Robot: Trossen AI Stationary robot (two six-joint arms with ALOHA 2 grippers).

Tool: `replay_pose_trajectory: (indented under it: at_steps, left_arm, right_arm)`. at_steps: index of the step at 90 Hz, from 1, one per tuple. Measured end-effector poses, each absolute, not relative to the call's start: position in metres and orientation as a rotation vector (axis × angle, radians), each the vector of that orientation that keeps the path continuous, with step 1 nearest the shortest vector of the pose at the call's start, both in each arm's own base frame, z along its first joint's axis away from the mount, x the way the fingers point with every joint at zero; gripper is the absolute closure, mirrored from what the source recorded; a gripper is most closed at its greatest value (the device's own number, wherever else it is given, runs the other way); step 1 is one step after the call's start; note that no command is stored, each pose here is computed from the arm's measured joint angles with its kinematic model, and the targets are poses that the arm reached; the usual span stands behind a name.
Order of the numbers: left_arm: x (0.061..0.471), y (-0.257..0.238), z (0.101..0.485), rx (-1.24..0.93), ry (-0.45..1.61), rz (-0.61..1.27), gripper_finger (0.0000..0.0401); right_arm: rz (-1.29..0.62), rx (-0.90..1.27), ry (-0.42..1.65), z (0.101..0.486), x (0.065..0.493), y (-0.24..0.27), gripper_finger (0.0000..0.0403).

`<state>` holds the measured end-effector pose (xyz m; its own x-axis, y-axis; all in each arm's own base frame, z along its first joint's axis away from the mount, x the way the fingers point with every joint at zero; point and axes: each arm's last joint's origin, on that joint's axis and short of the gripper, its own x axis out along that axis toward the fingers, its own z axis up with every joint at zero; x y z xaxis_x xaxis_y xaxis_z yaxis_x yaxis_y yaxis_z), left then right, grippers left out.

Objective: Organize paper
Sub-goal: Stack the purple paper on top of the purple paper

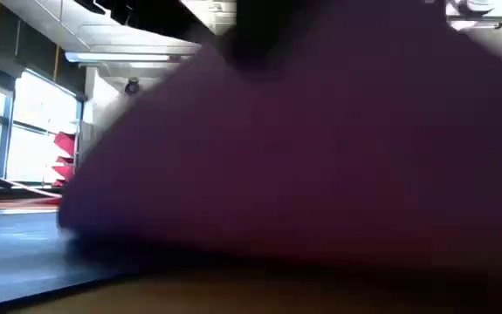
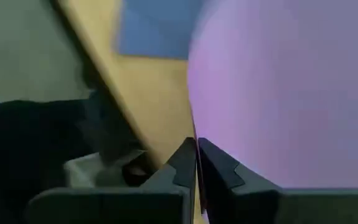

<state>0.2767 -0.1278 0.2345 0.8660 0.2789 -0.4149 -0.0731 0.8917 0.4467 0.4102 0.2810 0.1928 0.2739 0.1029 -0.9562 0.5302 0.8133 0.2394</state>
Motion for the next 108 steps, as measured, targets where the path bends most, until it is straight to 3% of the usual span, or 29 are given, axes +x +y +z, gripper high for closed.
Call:
replay_pose_trajectory:
  at_steps: [21,53,71,89,99,108]
  left_arm:
    - [0.271,-0.134,0.229,0.431,0.541,0.123,0.0401]
    - [0.270,-0.141,0.229,0.361,0.550,-0.042,0.0401]
    - [0.282,-0.143,0.223,0.307,0.526,-0.121,0.0401]
    - [0.303,-0.150,0.188,0.314,0.553,-0.216,0.0401]
    - [0.312,-0.152,0.165,0.333,0.579,-0.235,0.0401]
    - [0.321,-0.154,0.149,0.351,0.565,-0.237,0.0401]
  right_arm:
    - [-0.579,0.539,1.380,0.208,0.368,0.290,0.0403]
    - [-0.613,0.353,1.595,0.203,0.300,0.331,0.0403]
    - [-0.829,0.524,1.643,0.193,0.289,0.335,0.0403]
    - [-0.872,0.638,1.558,0.191,0.291,0.342,0.0403]
    - [-0.844,0.688,1.395,0.190,0.301,0.343,0.0403]
    - [-0.941,0.713,1.234,0.191,0.303,0.337,0.0403]
